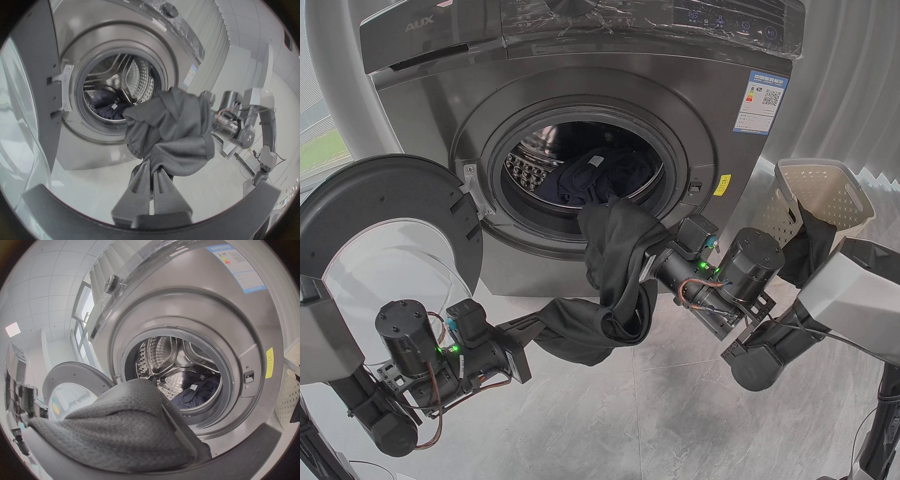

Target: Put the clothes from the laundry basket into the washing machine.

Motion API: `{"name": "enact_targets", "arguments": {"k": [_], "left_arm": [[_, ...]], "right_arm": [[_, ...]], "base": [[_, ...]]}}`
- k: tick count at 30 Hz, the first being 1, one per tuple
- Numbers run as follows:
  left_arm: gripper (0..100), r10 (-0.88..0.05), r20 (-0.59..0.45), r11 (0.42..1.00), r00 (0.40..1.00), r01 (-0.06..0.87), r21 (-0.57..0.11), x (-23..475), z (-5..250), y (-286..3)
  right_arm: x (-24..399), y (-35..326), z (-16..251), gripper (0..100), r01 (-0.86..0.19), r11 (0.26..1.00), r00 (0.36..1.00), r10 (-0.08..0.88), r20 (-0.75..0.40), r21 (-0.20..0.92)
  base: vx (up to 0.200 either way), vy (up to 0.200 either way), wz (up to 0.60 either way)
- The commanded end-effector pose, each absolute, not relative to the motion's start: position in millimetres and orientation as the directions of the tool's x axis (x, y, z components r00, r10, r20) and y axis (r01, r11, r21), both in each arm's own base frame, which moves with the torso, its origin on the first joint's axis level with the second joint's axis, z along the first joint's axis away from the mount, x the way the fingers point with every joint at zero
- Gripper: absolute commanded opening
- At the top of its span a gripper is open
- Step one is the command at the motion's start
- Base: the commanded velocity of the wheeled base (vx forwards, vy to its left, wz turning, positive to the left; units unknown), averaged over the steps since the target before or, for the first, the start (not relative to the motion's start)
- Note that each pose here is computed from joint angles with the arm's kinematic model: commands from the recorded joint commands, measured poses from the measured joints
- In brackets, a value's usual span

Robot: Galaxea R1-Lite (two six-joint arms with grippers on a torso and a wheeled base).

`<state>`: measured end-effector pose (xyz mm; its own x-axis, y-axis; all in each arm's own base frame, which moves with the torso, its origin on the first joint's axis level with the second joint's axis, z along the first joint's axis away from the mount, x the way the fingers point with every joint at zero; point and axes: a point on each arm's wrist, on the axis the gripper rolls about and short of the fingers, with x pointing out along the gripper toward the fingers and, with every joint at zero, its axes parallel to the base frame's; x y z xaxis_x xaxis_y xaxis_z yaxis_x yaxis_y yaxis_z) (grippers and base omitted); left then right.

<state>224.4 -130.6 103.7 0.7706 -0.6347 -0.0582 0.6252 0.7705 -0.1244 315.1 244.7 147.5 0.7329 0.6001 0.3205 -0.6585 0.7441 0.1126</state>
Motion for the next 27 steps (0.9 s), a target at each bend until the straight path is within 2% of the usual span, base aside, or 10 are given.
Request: {"name": "enact_targets", "arguments": {"k": [1,2,3,7,10,15,21,23,27], "left_arm": [[0,-0.634,-0.14,0.773,0.76,0.619,-0.137,235,79,-138],[0,-0.633,-0.14,0.774,0.761,0.618,-0.137,236,79,-138],[100,-0.634,-0.14,0.773,0.76,0.619,-0.137,236,79,-138],[100,-0.637,-0.167,0.771,0.753,0.621,-0.143,231,75,-137],[100,-0.654,-0.262,0.754,0.71,0.638,-0.154,208,61,-134],[100,-0.686,-0.346,0.712,0.639,0.688,-0.141,190,47,-135],[100,-0.717,-0.344,0.676,0.607,0.727,-0.125,187,47,-142],[100,-0.73,-0.306,0.666,0.611,0.737,-0.117,192,52,-148],[100,-0.784,-0.269,0.604,0.56,0.788,-0.119,186,60,-156]], "right_arm": [[290,243,161,0,-0.685,0.719,0.71,0.626,0.322,0.113],[290,243,160,0,-0.685,0.719,0.711,0.626,0.321,0.113],[291,242,160,0,-0.684,0.721,0.712,0.625,0.319,0.114],[292,243,161,0,-0.683,0.721,0.712,0.624,0.322,0.113],[293,244,162,0,-0.684,0.721,0.711,0.622,0.328,0.113],[296,245,165,0,-0.683,0.722,0.708,0.617,0.344,0.112],[295,248,164,0,-0.687,0.718,0.705,0.622,0.341,0.112],[295,249,162,0,-0.689,0.716,0.704,0.625,0.337,0.113],[297,250,158,0,-0.687,0.718,0.708,0.626,0.328,0.113]], "base": [[0.0,0.0,0.0],[0.0,0.0,0.0],[0.0,0.0,0.0],[0.0,0.0,0.0],[0.0,0.0,0.0],[0.0,0.0,0.0],[0.0,0.0,0.0],[0.0,0.0,0.0],[0.0,0.0,0.0]]}}
